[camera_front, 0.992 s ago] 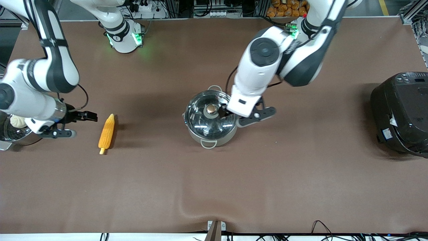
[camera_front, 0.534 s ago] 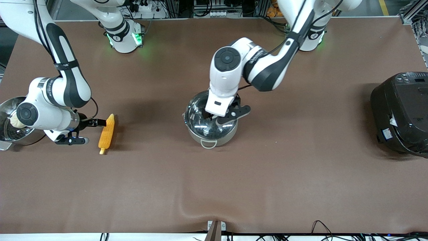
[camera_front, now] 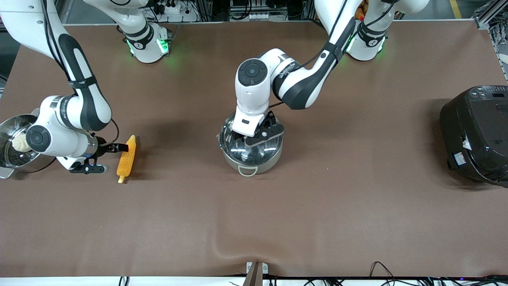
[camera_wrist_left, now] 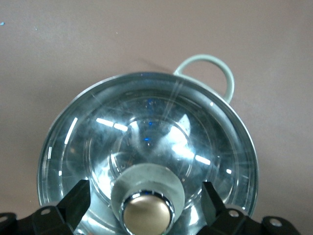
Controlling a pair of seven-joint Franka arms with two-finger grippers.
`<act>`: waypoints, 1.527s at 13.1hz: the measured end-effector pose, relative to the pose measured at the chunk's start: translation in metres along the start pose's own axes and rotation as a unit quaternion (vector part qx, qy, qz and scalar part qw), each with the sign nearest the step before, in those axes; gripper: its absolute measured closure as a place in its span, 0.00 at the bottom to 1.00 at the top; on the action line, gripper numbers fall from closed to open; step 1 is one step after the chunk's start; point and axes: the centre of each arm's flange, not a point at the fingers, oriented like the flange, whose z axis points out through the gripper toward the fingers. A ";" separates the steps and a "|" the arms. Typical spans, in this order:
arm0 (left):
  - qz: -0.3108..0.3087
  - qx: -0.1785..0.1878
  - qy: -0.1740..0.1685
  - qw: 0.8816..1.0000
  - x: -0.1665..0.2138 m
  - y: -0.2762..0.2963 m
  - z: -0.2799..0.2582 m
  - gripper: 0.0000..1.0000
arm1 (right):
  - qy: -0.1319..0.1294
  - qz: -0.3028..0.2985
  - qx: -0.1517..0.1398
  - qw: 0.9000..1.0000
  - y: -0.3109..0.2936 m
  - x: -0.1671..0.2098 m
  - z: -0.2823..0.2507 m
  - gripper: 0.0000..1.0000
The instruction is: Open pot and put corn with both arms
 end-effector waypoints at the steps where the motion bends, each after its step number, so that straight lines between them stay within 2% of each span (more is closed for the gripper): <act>1: 0.006 0.003 0.003 1.000 -0.006 0.002 0.002 0.00 | 0.005 0.000 0.000 1.000 0.000 0.002 0.003 0.00; 7: 0.010 0.007 0.006 1.000 -0.009 0.003 0.007 0.00 | 0.026 -0.001 -0.001 1.000 -0.001 0.010 0.011 0.00; 10: 0.010 0.008 0.006 1.000 -0.008 0.003 0.007 0.04 | 0.041 -0.001 -0.002 0.999 -0.001 0.019 0.039 0.00; 11: 0.010 0.008 0.006 1.000 -0.008 0.003 0.007 0.10 | 0.039 -0.001 -0.002 0.999 0.000 0.021 0.048 0.00; 12: 0.009 0.008 0.006 1.000 -0.008 0.003 0.007 0.22 | 0.037 -0.001 -0.002 0.999 0.000 0.021 0.053 0.00; 14: 0.009 0.009 0.006 1.000 -0.007 0.002 0.007 0.26 | 0.037 -0.001 -0.002 0.999 0.000 0.022 0.053 0.00; 15: 0.008 0.009 0.006 1.000 -0.006 0.002 0.007 0.33 | 0.038 -0.001 -0.002 0.999 0.000 0.022 0.053 0.00; 16: 0.008 0.010 0.006 1.000 -0.006 0.002 0.008 0.37 | 0.038 -0.001 -0.002 0.999 -0.001 0.022 0.052 0.09; 17: 0.008 0.010 0.006 1.000 -0.006 0.002 0.008 0.37 | 0.038 -0.001 -0.002 0.999 -0.001 0.022 0.052 0.19; 19: 0.009 0.012 0.005 1.000 -0.007 0.002 0.010 0.37 | 0.038 -0.002 -0.002 0.999 -0.002 0.022 0.052 0.45; 20: 0.009 0.013 0.005 1.000 -0.008 0.002 0.011 0.37 | 0.039 -0.003 -0.002 0.999 -0.002 0.023 0.052 0.54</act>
